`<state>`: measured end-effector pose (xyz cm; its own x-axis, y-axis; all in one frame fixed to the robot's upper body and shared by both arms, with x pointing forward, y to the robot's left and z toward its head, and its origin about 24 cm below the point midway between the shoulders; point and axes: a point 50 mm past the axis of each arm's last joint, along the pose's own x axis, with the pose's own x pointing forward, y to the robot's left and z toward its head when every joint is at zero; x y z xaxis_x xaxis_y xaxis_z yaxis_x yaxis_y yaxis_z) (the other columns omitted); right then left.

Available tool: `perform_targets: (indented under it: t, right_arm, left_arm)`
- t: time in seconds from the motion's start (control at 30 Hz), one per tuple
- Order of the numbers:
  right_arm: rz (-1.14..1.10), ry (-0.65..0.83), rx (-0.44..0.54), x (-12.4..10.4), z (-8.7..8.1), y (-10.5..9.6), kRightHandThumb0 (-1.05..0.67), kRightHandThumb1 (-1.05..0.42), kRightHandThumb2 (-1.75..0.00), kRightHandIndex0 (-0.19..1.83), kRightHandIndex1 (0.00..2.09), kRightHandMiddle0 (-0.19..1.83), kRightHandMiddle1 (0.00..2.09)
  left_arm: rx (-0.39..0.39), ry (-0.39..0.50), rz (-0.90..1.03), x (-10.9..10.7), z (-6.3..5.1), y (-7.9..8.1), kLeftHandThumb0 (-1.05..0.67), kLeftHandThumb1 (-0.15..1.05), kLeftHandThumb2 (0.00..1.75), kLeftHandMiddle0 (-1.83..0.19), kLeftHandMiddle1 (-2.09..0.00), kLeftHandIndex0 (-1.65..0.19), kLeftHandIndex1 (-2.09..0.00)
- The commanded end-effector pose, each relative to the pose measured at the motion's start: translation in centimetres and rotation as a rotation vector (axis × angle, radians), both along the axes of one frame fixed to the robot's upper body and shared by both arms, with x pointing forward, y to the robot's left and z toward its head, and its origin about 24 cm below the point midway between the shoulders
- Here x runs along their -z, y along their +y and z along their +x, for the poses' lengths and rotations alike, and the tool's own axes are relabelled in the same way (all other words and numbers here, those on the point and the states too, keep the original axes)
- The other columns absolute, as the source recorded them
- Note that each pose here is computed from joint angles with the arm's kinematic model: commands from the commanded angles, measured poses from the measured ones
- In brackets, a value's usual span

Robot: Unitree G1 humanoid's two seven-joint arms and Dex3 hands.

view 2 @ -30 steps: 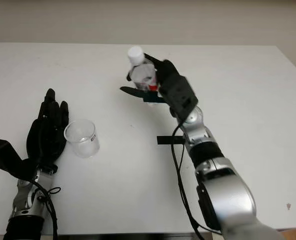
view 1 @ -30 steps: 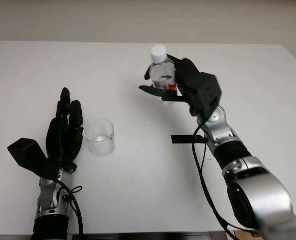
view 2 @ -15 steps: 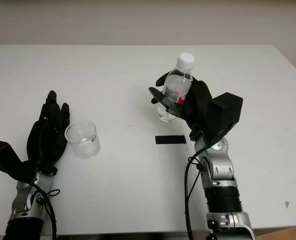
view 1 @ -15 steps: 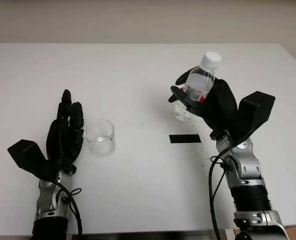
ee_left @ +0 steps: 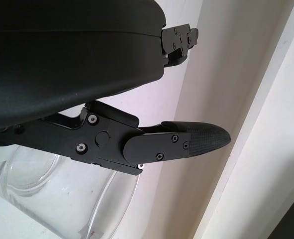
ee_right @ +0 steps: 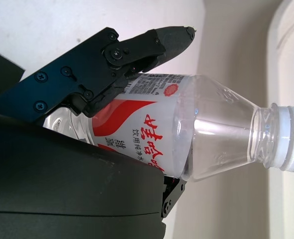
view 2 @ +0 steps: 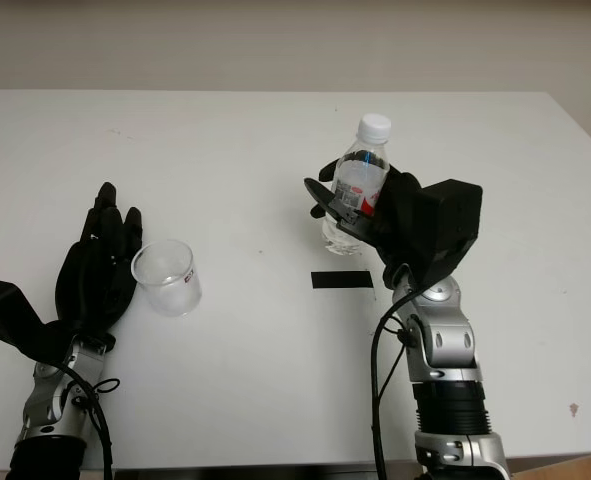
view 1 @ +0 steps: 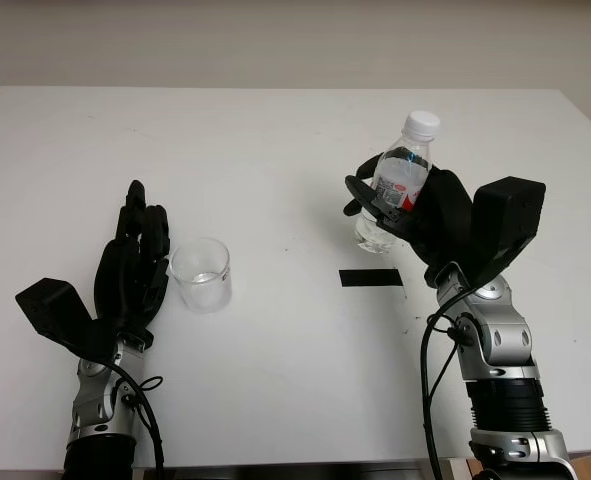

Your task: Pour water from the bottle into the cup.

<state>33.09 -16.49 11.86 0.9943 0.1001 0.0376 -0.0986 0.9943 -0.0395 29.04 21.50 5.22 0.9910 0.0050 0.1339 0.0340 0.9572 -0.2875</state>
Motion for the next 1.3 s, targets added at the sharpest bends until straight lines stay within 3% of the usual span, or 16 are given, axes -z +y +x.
perform_targets:
  t: [0.0,0.67,1.27]
  right_arm:
    - [-0.027,-0.032,-0.006,-0.7,0.3,-0.1,-0.4,-1.05,-0.4,1.51,2.09,1.16,2.09]
    - [-0.022,0.142,0.018,2.3,-1.0,-0.2,-0.42,-1.05,-0.37,1.54,2.09,1.16,2.09]
    - [-0.014,0.145,-0.004,4.3,-1.3,0.1,-0.4,-1.05,-0.41,1.6,2.09,1.17,2.09]
  left_arm:
    - [-0.009,0.025,0.005,0.5,-0.5,0.2,-0.74,1.05,0.44,0.17,-0.06,0.16,-0.05]
    - [-0.024,0.043,0.003,0.3,-0.7,0.6,-0.74,1.05,0.43,0.15,-0.05,0.15,-0.06]
    - [-0.015,0.045,0.006,0.4,-0.7,0.8,-0.74,1.05,0.42,0.15,-0.05,0.15,-0.05]
